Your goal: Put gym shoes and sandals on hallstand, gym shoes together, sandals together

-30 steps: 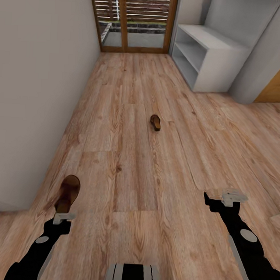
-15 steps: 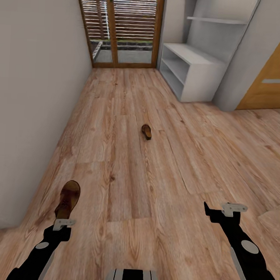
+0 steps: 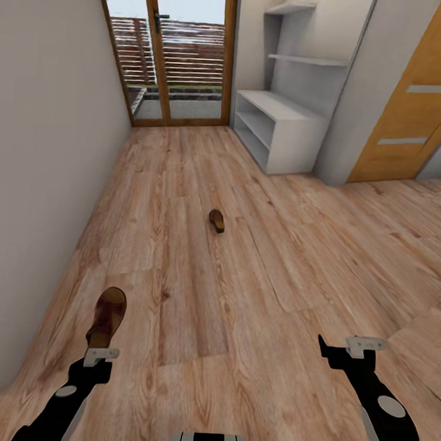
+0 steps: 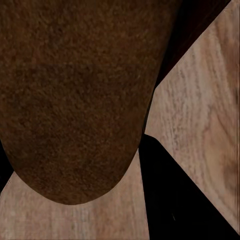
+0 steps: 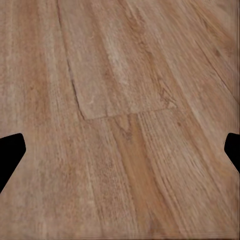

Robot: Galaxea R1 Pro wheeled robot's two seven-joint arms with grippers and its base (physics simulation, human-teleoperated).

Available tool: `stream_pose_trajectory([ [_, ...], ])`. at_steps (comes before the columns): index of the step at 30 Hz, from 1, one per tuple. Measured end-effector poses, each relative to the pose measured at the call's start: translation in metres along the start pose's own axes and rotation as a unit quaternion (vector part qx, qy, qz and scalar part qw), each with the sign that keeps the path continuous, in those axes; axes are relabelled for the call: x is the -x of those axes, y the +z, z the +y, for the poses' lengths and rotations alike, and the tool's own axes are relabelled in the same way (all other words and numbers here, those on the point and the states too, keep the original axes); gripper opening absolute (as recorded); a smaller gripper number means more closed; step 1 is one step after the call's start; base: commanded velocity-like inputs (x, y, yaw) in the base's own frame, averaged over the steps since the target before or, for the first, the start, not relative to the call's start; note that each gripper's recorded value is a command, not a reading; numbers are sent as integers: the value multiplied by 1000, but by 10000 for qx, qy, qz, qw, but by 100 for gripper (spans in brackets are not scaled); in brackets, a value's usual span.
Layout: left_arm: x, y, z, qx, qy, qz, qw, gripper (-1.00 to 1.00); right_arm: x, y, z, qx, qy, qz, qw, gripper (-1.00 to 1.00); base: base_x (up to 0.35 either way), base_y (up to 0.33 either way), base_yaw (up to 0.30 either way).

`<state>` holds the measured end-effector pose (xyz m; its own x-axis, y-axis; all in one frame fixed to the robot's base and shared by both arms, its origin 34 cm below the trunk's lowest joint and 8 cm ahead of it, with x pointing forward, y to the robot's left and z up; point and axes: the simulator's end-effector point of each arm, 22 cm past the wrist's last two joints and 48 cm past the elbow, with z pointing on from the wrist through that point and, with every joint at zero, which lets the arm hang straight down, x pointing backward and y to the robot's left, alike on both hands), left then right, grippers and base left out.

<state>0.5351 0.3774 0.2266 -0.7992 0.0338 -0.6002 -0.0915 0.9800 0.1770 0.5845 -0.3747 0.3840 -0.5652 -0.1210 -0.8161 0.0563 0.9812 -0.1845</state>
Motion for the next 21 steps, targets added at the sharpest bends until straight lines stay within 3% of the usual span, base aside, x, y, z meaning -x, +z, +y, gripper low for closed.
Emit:
stream_pose_trajectory([
  [4,15,-7,3,8,-22,-166,9999,-100,8,-4,-1,5,3,1,10000,100,0,0,-157],
  [15,25,-15,2,-43,-206,-250,9995,-100,16,-8,-3,5,12,-8,10000,100,10,0,-158],
  [21,29,-19,3,-34,-217,-373,9991,-100,21,-10,-4,-1,17,-50,10000,100,243,-12,-157],
])
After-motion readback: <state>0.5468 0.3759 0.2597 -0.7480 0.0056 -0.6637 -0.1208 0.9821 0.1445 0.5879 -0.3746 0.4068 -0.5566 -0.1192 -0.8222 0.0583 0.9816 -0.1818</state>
